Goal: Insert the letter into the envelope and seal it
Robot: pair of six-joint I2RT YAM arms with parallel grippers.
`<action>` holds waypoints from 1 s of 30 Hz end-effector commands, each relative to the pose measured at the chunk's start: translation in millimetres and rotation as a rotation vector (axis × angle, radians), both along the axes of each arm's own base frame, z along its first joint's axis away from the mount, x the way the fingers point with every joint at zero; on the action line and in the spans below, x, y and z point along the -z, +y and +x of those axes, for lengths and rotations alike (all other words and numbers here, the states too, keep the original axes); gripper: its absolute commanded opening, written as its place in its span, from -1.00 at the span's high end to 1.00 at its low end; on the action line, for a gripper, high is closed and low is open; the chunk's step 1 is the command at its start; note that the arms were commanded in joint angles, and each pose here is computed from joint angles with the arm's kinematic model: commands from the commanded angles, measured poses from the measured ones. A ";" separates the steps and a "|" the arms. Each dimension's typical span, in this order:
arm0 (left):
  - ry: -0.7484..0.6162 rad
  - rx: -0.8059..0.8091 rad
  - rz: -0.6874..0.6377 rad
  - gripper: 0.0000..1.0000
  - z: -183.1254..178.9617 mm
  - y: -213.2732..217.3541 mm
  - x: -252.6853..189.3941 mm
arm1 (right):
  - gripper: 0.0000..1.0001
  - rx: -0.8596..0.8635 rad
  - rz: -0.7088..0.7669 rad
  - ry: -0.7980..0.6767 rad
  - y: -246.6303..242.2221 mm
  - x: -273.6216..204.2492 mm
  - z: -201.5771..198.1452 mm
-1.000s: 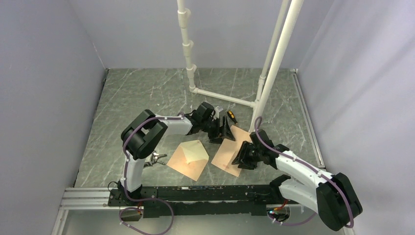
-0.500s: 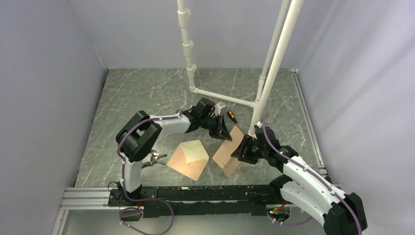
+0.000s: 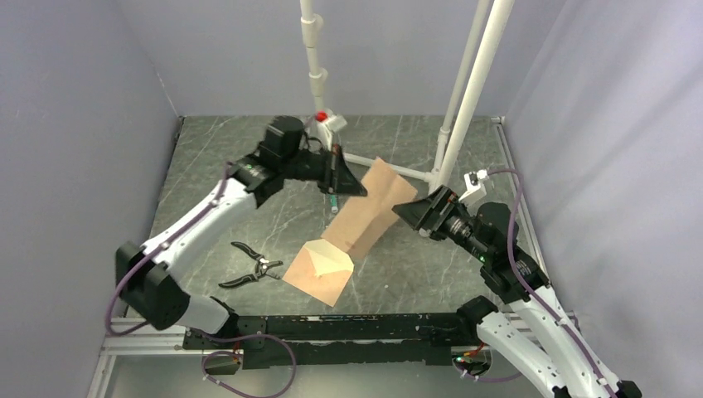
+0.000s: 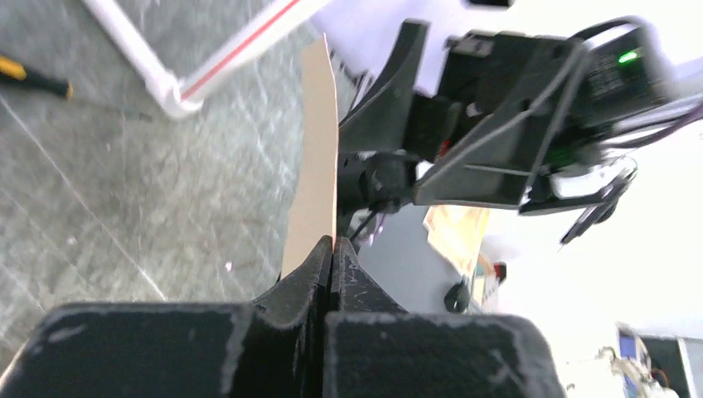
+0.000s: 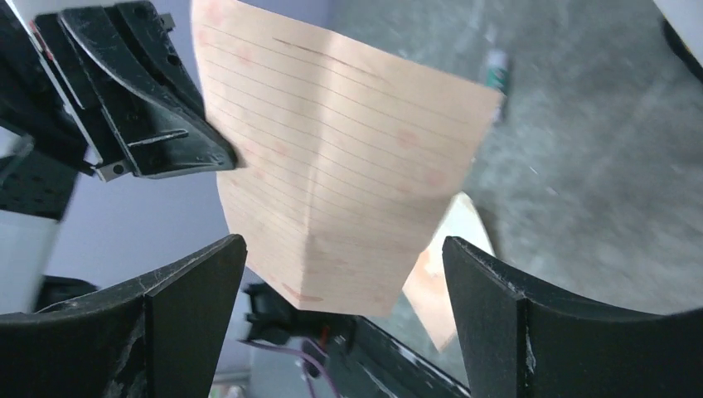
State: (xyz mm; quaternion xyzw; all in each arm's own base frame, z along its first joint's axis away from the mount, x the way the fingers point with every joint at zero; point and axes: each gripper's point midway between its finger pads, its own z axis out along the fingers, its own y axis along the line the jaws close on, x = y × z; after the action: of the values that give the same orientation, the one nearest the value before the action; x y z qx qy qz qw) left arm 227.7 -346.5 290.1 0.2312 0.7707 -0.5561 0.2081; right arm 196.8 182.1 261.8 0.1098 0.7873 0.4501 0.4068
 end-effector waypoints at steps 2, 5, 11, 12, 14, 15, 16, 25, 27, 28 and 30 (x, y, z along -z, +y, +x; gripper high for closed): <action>-0.081 -0.074 -0.161 0.95 -0.1 25.2 -93.7 | -0.89 -0.053 0.283 -0.287 18.3 -107.8 8.3; -0.062 -0.111 -0.259 0.95 -0.7 28.9 -135.3 | -0.90 -0.117 0.323 -0.401 27.7 -150.5 7.3; -0.084 -0.061 -0.437 0.95 -20.0 34.5 -203.3 | -0.78 -0.262 0.352 -0.531 46.3 -203.9 -0.8; -0.089 -0.056 -0.448 0.95 -21.8 35.5 -209.1 | -0.71 -0.289 0.362 -0.552 48.6 -212.3 -4.3; -0.105 -0.054 -0.454 0.95 -24.7 37.5 -216.7 | -0.56 -0.325 0.390 -0.569 50.9 -224.2 -10.4; -0.117 -0.059 -0.454 0.95 -24.9 38.8 -219.4 | -0.48 -0.342 0.411 -0.589 50.4 -230.9 -15.8; -0.112 -0.070 -0.443 0.95 -24.1 40.3 -218.2 | -0.41 -0.351 0.435 -0.605 48.7 -236.3 -21.0; -0.141 -0.044 -0.450 0.95 -33.2 48.9 -227.5 | 0.66 -0.321 0.512 -0.680 35.0 -259.4 -35.3; -0.159 -0.034 -0.451 0.83 -37.5 50.8 -230.5 | 1.00 -0.306 0.491 -0.684 34.6 -262.3 -32.1; -0.170 -0.029 -0.457 0.51 -39.9 52.0 -232.4 | 1.00 -0.302 0.475 -0.690 35.2 -263.5 -30.1; -0.178 -0.035 -0.456 -0.24 -41.7 53.7 -232.2 | 1.00 -0.291 0.443 -0.705 35.1 -266.5 -27.6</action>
State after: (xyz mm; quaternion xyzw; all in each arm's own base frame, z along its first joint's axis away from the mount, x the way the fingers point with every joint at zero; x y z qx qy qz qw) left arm 209.8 -305.9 491.7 0.1755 0.6439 -0.6825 0.2979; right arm 175.1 223.9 499.2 -0.0569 0.5190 0.6833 0.5103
